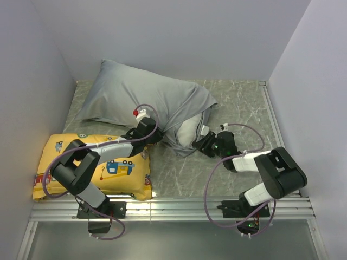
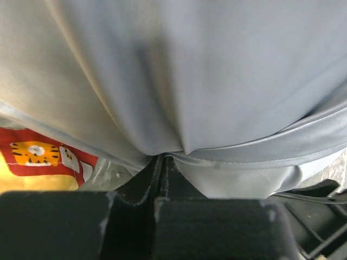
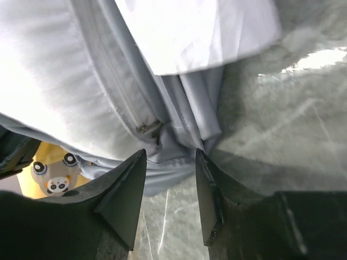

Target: Remove the pillowcase from the pillow

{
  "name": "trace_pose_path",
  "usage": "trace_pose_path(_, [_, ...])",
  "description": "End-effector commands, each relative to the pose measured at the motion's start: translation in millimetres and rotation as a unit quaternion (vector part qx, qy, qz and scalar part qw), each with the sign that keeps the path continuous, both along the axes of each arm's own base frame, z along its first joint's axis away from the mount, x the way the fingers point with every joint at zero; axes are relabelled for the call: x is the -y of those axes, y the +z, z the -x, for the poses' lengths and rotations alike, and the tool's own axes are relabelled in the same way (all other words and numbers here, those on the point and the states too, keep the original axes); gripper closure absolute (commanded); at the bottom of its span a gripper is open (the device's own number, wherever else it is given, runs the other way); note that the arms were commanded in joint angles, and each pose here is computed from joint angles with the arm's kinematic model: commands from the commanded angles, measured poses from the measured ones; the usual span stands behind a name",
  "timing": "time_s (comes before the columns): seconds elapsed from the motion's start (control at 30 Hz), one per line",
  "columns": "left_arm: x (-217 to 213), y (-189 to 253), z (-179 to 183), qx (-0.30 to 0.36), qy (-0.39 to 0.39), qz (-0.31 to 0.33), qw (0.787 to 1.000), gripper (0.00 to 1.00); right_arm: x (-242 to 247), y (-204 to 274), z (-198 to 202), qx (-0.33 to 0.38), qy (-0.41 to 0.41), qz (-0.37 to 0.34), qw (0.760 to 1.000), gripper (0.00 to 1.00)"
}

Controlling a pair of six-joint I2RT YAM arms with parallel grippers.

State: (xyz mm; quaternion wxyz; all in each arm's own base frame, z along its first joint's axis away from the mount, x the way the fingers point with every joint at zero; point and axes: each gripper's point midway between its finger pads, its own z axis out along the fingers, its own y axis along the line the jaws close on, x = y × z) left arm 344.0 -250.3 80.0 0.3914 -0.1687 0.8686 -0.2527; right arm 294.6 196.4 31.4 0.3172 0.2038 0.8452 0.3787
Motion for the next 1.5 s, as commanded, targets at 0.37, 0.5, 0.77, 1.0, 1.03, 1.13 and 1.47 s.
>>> trace_pose_path(0.37, [12, -15, 5, -0.010, -0.027, 0.025, 0.999, 1.00, 34, 115, -15, 0.167, -0.036, 0.103, 0.980, 0.42])
trace_pose_path(0.5, [14, -15, 4, -0.011, -0.028, 0.024, 0.999, 1.00, 6, 128, -25, 0.176, 0.027, 0.118, 0.977, 0.34])
trace_pose_path(0.77, [15, -7, 0, -0.007, -0.029, 0.018, 0.999, 0.99, -22, 85, -44, 0.125, 0.063, 0.176, 0.974, 0.25])
trace_pose_path(1.0, [17, -2, -2, -0.004, -0.033, 0.016, 0.999, 0.99, -27, 61, -49, 0.120, 0.076, 0.184, 0.973, 0.16])
trace_pose_path(1.03, [17, 0, -2, -0.002, -0.033, 0.018, 0.999, 1.00, -31, 65, -52, 0.133, 0.077, 0.174, 0.973, 0.16])
trace_pose_path(1.13, [17, -2, -2, -0.004, -0.034, 0.016, 0.999, 1.00, -39, 58, -54, 0.133, 0.084, 0.168, 0.973, 0.15])
trace_pose_path(1.47, [20, -2, -3, -0.006, -0.043, 0.009, 0.999, 1.00, -48, 53, -64, 0.123, 0.072, 0.179, 0.973, 0.17])
